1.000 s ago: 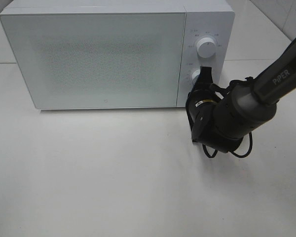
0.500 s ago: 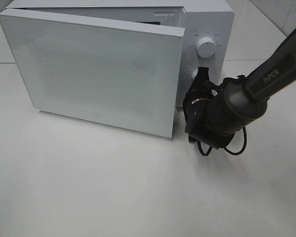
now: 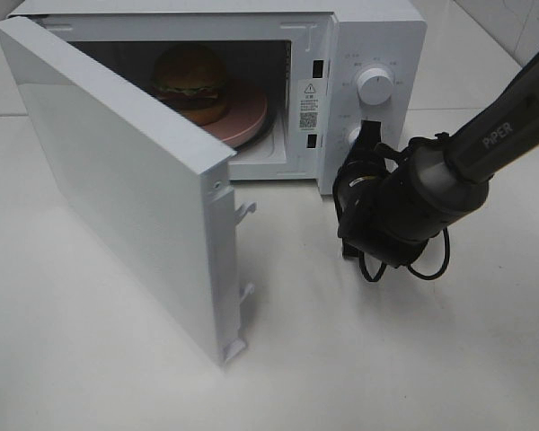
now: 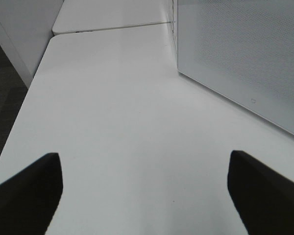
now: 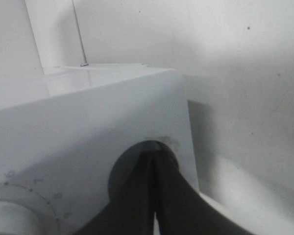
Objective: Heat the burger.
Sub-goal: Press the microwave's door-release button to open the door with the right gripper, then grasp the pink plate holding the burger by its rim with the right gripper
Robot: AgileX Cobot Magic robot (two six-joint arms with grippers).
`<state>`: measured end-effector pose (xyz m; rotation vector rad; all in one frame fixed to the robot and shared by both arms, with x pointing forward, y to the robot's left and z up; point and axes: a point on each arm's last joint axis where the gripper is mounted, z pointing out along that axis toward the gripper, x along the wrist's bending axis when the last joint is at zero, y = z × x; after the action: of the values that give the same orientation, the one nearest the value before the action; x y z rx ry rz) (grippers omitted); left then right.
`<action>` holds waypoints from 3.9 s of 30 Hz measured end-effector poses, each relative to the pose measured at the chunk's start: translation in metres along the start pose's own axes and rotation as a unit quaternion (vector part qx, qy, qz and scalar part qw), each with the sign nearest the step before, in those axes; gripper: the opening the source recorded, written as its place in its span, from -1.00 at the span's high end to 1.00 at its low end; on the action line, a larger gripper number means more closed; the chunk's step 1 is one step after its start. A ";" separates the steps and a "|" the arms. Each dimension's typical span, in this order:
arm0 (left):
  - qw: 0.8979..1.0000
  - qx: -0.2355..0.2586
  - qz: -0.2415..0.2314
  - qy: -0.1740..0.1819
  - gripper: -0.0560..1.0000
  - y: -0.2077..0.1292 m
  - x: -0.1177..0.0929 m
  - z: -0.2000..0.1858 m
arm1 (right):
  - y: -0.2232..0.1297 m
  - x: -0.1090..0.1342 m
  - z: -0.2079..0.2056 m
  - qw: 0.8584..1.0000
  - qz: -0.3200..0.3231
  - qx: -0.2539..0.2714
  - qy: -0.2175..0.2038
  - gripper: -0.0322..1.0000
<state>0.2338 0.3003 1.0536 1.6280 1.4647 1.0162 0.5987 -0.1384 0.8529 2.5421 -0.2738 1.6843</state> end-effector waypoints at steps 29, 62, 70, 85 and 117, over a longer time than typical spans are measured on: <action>1.000 0.000 0.000 0.000 -0.69 0.000 0.000 0.000 | -0.001 0.006 -0.067 0.980 -0.161 0.118 0.006 0.91; 1.000 0.000 0.000 0.000 -0.69 0.000 0.000 0.000 | -0.007 0.040 -0.154 0.497 -0.739 0.451 -0.054 0.83; 1.000 0.000 0.000 0.000 -0.69 0.000 0.000 0.000 | -0.002 0.059 -0.155 0.273 -0.845 0.458 -0.041 0.79; 1.000 0.000 0.000 0.000 -0.69 0.000 0.000 0.000 | -0.003 0.080 -0.153 -0.156 -0.892 0.398 0.149 0.48; 1.000 0.000 0.000 0.000 -0.69 0.000 0.000 0.000 | -0.043 0.122 -0.138 -0.099 -0.926 0.281 0.231 -0.99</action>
<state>0.2338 0.3003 1.0536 1.6280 1.4647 1.0162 0.5282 -0.0860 1.0211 -0.3059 2.5069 0.3335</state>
